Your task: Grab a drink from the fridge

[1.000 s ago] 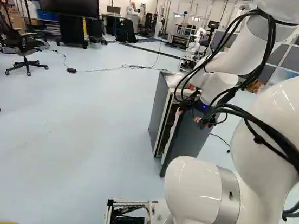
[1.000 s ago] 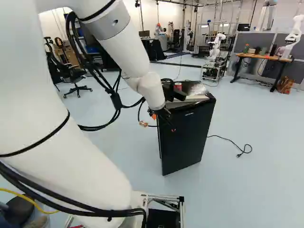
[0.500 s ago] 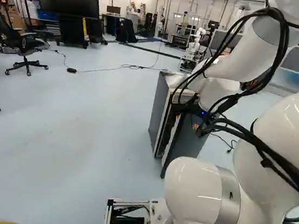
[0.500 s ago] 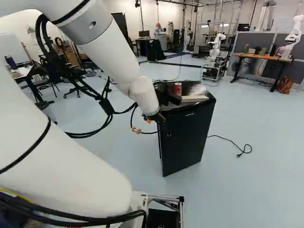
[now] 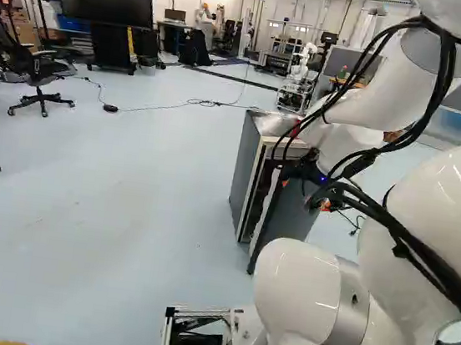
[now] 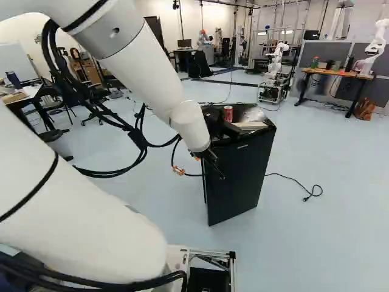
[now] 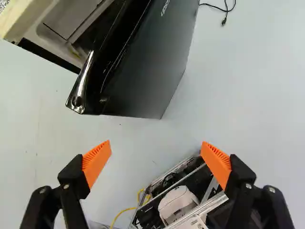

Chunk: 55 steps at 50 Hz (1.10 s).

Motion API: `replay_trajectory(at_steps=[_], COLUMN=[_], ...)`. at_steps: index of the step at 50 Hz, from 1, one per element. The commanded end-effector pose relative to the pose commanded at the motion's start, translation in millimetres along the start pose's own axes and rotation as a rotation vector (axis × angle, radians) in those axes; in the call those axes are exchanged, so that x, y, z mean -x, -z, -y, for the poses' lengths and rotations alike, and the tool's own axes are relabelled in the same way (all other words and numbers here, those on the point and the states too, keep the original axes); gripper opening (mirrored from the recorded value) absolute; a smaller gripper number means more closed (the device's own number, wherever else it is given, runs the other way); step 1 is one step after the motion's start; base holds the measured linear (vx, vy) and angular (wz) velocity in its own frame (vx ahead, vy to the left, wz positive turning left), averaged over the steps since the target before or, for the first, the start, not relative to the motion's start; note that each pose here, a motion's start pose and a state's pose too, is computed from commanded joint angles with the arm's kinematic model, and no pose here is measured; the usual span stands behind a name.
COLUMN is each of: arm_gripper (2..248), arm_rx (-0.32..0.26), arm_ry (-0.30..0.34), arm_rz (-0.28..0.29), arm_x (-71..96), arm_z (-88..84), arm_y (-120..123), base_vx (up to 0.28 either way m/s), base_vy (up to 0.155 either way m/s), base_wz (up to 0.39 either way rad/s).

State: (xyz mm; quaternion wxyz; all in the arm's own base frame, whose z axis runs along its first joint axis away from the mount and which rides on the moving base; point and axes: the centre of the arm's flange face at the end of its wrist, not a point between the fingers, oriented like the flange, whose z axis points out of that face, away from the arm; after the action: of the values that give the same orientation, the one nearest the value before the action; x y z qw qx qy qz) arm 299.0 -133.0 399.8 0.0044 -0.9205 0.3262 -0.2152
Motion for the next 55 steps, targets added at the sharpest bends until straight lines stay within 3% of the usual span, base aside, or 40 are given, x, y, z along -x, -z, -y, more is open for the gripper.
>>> replay_trajectory(at_steps=[21,40,55], arm_gripper=[247,247,247], arm_rx=[-0.003,0.014,0.029], arm_ry=[0.01,-0.027,-0.04], arm_rz=[0.006,0.004,0.044], arm_x=[-13.2,-26.6,-34.6], arm_z=[7.3,-4.1,-7.9], arm_y=[-6,-9,-29], base_vx=[0.0,0.0,0.0], base_vy=[0.0,0.0,0.0], base_wz=[0.0,0.0,0.0])
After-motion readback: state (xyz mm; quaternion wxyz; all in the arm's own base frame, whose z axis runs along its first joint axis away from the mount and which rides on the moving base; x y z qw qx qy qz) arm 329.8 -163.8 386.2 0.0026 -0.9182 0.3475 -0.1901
